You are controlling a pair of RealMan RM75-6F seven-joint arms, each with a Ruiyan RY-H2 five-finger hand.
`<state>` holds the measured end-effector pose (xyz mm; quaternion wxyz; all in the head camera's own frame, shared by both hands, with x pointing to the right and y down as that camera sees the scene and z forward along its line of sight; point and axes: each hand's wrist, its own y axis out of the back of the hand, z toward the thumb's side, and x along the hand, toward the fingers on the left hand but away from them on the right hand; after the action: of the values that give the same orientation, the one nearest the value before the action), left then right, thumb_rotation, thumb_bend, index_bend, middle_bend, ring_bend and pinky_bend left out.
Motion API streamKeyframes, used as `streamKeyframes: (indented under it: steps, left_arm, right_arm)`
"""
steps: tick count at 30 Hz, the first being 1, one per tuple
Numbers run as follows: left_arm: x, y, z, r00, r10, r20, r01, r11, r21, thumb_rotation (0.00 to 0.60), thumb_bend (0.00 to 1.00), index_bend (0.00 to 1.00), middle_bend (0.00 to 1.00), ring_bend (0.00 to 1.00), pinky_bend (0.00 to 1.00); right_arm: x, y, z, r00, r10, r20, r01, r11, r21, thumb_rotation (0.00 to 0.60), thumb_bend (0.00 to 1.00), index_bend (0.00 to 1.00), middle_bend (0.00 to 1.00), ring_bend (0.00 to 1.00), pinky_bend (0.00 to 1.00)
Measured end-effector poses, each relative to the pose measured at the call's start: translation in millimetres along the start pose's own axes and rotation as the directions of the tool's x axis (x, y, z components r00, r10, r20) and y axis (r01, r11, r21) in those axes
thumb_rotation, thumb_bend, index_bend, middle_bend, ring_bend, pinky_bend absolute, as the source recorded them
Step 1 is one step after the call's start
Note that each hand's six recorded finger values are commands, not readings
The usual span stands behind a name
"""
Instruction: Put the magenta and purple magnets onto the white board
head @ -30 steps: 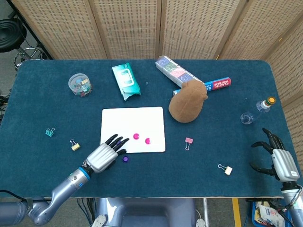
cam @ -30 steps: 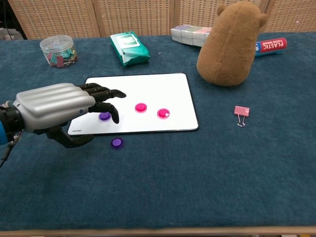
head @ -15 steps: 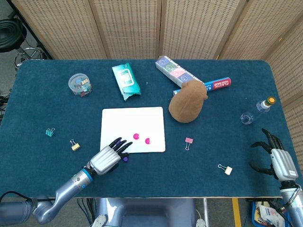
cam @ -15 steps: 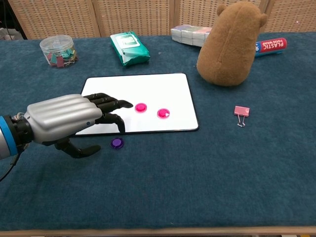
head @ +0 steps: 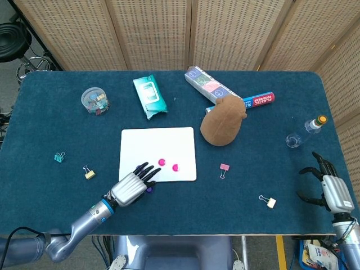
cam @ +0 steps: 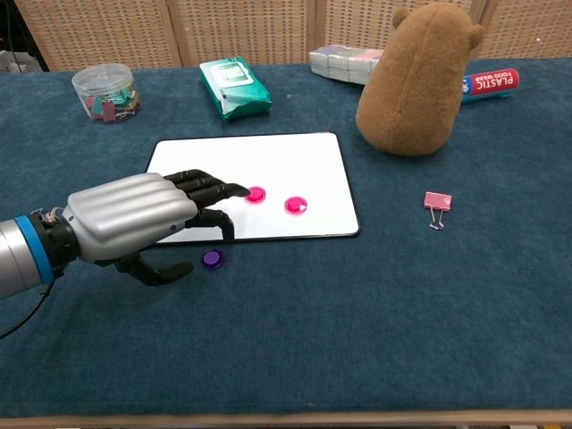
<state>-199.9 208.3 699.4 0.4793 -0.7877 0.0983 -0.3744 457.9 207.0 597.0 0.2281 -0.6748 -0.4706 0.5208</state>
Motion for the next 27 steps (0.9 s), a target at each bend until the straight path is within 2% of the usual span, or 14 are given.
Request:
streamKeyframes:
  steps: [10, 27]
  left_arm:
    - [-1.6, -3.5, -1.1, 1.000, 0.031, -0.001, -0.031, 0.999, 0.029, 0.600, 0.42, 0.33, 0.00, 0.00, 0.00]
    - [0.5, -12.3, 1.2, 1.000, 0.029, 0.001, -0.029, 0.999, 0.026, 0.600, 0.42, 0.33, 0.00, 0.00, 0.00]
  right_arm:
    - [0.4, 0.3, -1.1, 1.000, 0.002, 0.002, -0.002, 1.000, -0.005, 0.600, 0.23, 0.37, 0.00, 0.00, 0.00]
    - [0.2, 0.4, -1.9, 1.000, 0.004, 0.004, -0.004, 1.000, -0.010, 0.600, 0.23, 0.37, 0.00, 0.00, 0.00]
